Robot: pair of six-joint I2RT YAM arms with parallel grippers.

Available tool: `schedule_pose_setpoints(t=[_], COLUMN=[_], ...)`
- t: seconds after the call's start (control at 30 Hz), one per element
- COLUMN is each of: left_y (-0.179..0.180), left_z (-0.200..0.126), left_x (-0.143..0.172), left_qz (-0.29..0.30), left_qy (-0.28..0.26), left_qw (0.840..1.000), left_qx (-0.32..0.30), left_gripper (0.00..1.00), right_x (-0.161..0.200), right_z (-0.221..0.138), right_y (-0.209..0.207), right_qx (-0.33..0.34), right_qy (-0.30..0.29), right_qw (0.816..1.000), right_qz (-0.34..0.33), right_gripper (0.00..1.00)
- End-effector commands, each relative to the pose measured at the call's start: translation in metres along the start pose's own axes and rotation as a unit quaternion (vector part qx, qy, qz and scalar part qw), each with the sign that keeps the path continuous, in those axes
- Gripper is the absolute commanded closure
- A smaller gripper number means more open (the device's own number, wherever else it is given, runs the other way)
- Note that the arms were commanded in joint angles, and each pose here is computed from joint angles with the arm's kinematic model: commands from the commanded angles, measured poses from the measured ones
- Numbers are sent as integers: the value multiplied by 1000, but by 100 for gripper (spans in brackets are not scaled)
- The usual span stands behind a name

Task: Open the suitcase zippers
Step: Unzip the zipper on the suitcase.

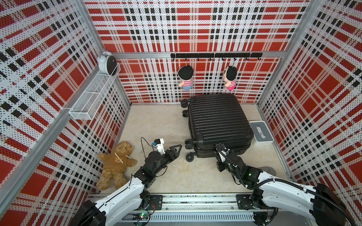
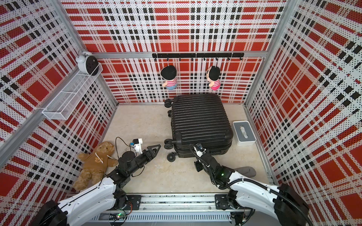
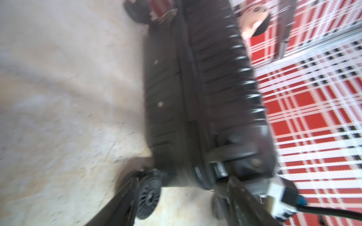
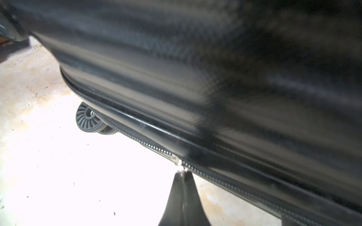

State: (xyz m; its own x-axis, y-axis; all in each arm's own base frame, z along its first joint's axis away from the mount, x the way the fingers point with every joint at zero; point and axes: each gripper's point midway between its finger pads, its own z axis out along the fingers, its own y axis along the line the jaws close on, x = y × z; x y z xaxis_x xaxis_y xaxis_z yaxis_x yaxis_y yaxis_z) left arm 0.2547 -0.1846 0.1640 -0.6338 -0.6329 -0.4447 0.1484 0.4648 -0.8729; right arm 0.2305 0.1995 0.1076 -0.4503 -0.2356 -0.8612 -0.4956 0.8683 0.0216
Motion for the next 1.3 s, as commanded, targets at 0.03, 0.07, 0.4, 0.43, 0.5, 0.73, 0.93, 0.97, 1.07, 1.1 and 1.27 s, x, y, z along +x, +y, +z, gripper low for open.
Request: schedule_pose_setpoints(t=[0.03, 0.07, 0.4, 0.43, 0.5, 0.73, 0.93, 0.97, 1.07, 1.1, 1.27], left_y=[-29, -32, -50, -50, -51, -45, -39, -39, -37, -37, -40], left_z=[0, 1, 29, 31, 34, 40, 41, 41, 41, 41, 40], left_x=[-12, -13, 11, 13, 17, 22, 24, 25, 26, 26, 25], left_qz=[5, 6, 15, 16, 19, 22, 22, 22, 22, 23, 23], left_qy=[-3, -2, 71, 74, 80, 87, 87, 87, 89, 89, 87], left_qw=[999, 999, 995, 995, 994, 994, 994, 994, 994, 994, 994], left_qx=[34, 38, 73, 72, 72, 67, 62, 62, 61, 62, 65], left_gripper=[14, 11, 9, 10, 12, 31, 36, 36, 37, 38, 40], right_x=[-13, -12, -13, -14, -14, -19, -22, -22, -24, -24, -23], right_z=[1, 1, 6, 7, 8, 10, 7, 6, 5, 5, 4], right_y=[1, 1, 6, 6, 8, 25, 37, 39, 42, 43, 51], right_qx=[-2, -3, -13, -14, -19, -62, -81, -82, -84, -86, -92], right_qy=[-24, -23, -20, -20, -20, -24, -33, -34, -36, -36, -35], right_qw=[1000, 1000, 1000, 1000, 1000, 998, 996, 996, 996, 995, 995], right_qz=[6, 6, 2, 2, 3, 1, -13, -16, -19, -21, -33], right_gripper=[100, 100, 100, 100, 100, 100, 100, 100, 100, 100, 100])
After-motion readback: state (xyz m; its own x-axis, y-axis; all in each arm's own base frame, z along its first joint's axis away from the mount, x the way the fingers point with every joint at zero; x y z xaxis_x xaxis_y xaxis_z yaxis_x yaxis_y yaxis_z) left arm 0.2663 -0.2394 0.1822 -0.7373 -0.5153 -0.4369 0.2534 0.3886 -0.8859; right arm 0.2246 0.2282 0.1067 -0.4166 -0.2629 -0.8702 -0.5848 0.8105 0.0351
